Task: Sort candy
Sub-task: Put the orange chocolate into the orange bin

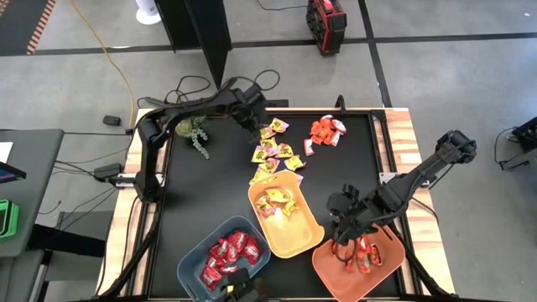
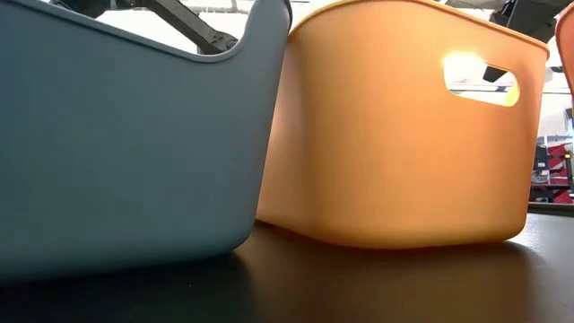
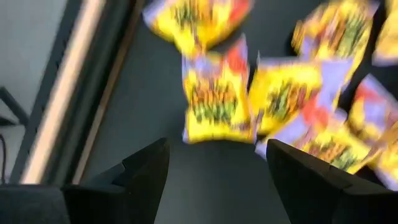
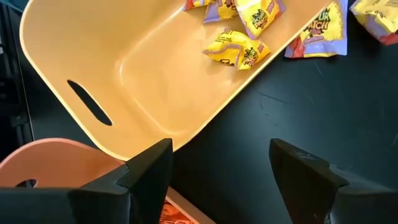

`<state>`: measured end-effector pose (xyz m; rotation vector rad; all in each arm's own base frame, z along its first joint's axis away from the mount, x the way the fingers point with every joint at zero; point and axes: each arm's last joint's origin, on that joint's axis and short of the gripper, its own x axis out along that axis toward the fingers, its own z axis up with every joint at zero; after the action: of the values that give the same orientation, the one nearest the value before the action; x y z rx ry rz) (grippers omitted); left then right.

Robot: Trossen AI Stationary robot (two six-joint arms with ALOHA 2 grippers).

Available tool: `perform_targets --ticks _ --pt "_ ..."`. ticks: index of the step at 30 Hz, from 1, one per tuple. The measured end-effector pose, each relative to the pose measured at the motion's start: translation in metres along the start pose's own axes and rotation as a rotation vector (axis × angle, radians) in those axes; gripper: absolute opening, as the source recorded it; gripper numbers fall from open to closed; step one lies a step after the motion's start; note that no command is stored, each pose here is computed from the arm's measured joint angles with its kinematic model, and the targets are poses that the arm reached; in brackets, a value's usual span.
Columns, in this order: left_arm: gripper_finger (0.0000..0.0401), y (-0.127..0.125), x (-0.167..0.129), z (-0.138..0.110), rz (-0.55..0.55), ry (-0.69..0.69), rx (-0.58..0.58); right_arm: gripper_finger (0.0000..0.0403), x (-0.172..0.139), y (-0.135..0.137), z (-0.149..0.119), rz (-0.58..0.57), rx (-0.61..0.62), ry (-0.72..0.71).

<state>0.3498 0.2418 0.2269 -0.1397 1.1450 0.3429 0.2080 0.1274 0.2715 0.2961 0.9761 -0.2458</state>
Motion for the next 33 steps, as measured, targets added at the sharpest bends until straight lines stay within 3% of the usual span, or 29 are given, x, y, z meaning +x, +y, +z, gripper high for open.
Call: perform_targets --ticks 8,17,21,25,29,33 --pt "0.0263 0.005 -0.025 0.025 -0.035 -0.114 0.003 0.0285 0.000 -0.001 0.001 -0.030 -0.014 -0.037" --pt "0.0263 0.026 -0.027 0.014 -0.109 -0.094 -0.033 0.0286 0.003 -0.007 0.008 -0.067 -0.085 -0.053" --pt "0.0263 0.038 -0.034 0.005 -0.110 -0.055 -0.118 0.0286 0.007 -0.019 0.024 -0.192 -0.086 -0.181" --pt "0.0263 0.037 -0.064 0.006 -0.110 -0.127 -0.125 0.0286 0.008 -0.044 0.052 -0.315 0.021 -0.231" --pt "0.0263 0.032 -0.096 0.005 -0.100 -0.250 -0.110 0.0286 0.005 -0.088 0.080 -0.431 0.188 -0.192" --pt "0.0263 0.025 -0.123 -0.005 -0.076 -0.368 -0.111 0.0286 0.010 -0.146 0.101 -0.406 0.407 -0.078"
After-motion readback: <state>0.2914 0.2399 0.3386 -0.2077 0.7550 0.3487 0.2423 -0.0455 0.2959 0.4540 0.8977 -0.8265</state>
